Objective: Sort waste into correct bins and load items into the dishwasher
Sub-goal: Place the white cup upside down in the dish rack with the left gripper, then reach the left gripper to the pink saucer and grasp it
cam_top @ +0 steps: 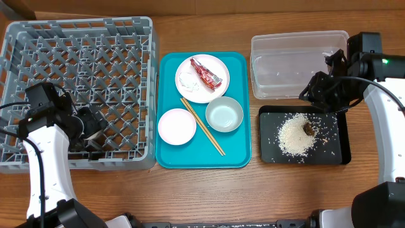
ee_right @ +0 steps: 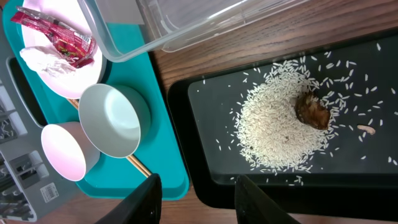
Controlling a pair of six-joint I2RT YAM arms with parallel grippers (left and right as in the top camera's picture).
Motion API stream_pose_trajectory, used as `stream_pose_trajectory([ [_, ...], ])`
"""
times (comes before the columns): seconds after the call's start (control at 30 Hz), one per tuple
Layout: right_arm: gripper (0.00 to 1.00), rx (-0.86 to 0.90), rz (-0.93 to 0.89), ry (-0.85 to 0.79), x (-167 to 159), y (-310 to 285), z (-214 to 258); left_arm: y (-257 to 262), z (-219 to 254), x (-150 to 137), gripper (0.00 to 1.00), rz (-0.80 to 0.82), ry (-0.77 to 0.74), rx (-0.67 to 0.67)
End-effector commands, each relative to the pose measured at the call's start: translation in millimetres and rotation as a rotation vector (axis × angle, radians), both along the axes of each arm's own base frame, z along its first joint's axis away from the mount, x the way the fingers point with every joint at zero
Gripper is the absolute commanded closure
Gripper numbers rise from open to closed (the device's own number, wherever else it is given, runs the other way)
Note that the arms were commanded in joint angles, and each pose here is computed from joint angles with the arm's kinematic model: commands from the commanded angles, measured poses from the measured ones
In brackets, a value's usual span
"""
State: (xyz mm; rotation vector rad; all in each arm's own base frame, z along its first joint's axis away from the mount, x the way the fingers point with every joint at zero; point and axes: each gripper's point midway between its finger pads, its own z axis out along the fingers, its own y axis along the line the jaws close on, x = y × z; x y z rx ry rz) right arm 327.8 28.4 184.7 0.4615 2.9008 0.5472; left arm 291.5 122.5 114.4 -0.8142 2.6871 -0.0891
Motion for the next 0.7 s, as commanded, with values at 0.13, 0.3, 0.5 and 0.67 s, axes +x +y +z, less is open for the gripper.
stream_pose_trajectory([
  [0.13, 0.6, -0.014, 0.009, -0.068, 3, -1, 20, -14, 22, 22, 0.0, -0.055, -0.114, -0.088],
  [0.3, 0.6, -0.015, 0.009, -0.06, 1, -1, 19, -39, 65, 47, 0.0, -0.137, -0.275, -0.199],
  [0.5, 0.5, -0.019, 0.008, -0.045, -2, -1, 18, -86, 95, 66, 0.0, -0.29, -0.347, -0.207],
  [0.67, 0.38, -0.018, 0.007, -0.04, -3, -1, 18, -149, 87, 68, 0.0, -0.465, -0.299, -0.173],
])
